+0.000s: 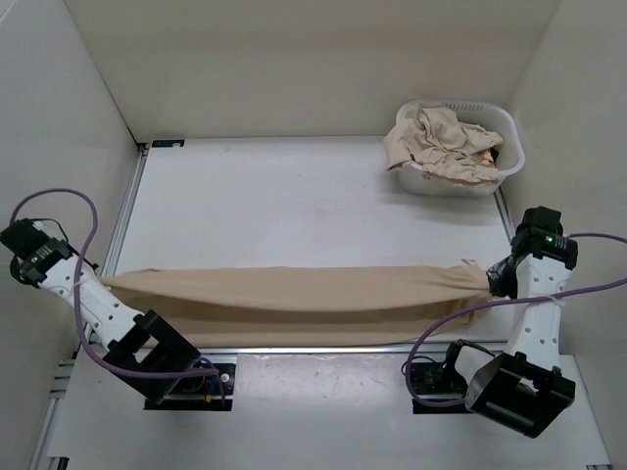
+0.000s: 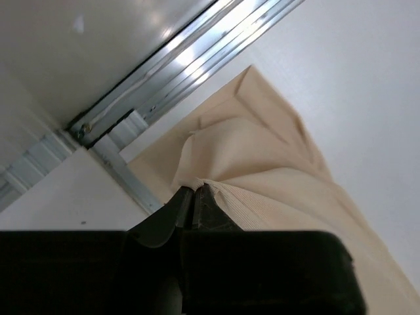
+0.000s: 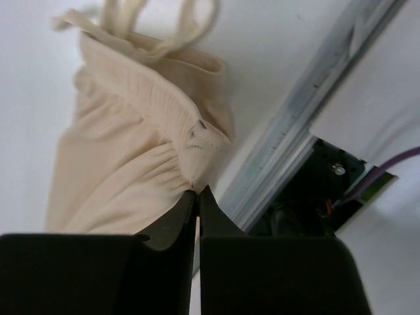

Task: Fold and stack the trousers
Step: Fold the trousers

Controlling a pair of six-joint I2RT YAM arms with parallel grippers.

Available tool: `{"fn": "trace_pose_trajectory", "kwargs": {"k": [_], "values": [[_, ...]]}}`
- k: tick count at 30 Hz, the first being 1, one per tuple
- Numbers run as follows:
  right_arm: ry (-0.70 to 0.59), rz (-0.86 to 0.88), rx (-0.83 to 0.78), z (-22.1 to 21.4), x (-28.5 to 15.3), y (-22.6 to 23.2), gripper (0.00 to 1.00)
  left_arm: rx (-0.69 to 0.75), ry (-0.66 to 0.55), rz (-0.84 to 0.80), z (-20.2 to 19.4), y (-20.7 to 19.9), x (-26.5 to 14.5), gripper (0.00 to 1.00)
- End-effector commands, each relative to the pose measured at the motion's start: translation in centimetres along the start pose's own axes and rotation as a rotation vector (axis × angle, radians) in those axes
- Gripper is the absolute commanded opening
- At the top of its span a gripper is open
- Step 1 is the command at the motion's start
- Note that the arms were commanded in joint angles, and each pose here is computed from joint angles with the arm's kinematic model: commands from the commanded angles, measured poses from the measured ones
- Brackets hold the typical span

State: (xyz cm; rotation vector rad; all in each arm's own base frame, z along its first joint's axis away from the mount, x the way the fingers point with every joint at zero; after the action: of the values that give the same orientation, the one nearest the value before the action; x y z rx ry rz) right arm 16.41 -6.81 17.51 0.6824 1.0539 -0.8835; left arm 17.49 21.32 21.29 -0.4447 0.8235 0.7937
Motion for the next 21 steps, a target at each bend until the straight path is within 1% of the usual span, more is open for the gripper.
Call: {"fn": "trace_pose_trajectory", "kwargs": {"k": [1,2,3,8,10,14,15,16,17,18,19,20,21], "values": [[-0.014,-0.116,-0.015,-1.0,0.8,-2.8,0.00,-0.013,-0.009,0.137,-1.7,2.5,0.9,0.14],[-0.009,-0.141,-0.020,-1.2,1.2,-3.2,0.00,-0.013,-0.005,0.160,-2.2,2.9,1.1,0.14],[-0.004,-0.169,-0.026,-1.8,1.7,-3.9,0.00,-0.023,0.028,0.196,-3.4,3.7,1.6,0.14],[0.007,-0.251,-0.046,-2.9,2.9,-5.7,0.00,-0.085,0.073,0.266,-4.5,6.1,2.0,0.14],[0.000,-0.246,-0.043,-2.8,3.0,-5.5,0.00,-0.111,0.102,0.306,-5.6,7.2,2.4,0.14],[-0.007,-0.273,-0.029,-2.5,3.1,-5.9,0.00,-0.118,0.154,0.332,-7.5,7.7,2.9,0.14],[-0.013,-0.281,-0.030,-2.4,3.1,-6.0,0.00,-0.118,0.151,0.332,-7.8,7.7,2.8,0.14],[-0.008,-0.287,-0.023,-2.4,3.2,-6.0,0.02,-0.118,0.177,0.330,-8.7,7.6,3.1,0.14],[-0.012,-0.308,-0.028,-2.4,3.1,-6.4,0.08,-0.118,0.176,0.330,-9.0,7.6,3.0,0.16],[-0.015,-0.324,-0.010,-2.3,3.2,-6.4,0.37,-0.118,0.176,0.330,-9.3,7.5,2.9,0.19],[-0.024,-0.335,-0.002,-2.1,2.9,-6.6,0.52,-0.116,0.196,0.341,-10.1,7.6,3.1,0.24],[-0.022,-0.353,-0.008,-2.2,2.8,-6.9,0.63,-0.115,0.207,0.356,-10.4,7.8,3.1,0.30],[-0.048,-0.363,0.006,-1.7,2.6,-7.0,0.77,-0.113,0.217,0.367,-10.8,8.0,3.2,0.41]]}}
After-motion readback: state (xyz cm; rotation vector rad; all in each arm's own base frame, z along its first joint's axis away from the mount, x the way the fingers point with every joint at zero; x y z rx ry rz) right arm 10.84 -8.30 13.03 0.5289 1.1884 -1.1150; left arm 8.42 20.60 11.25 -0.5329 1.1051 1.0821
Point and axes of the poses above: each gripper's point midway between its finger pads, its own x axis out along the fingers, its own y axis along the line the jaws close on, z = x × y, the point moved 2 cm from there along -x, back along the fingers
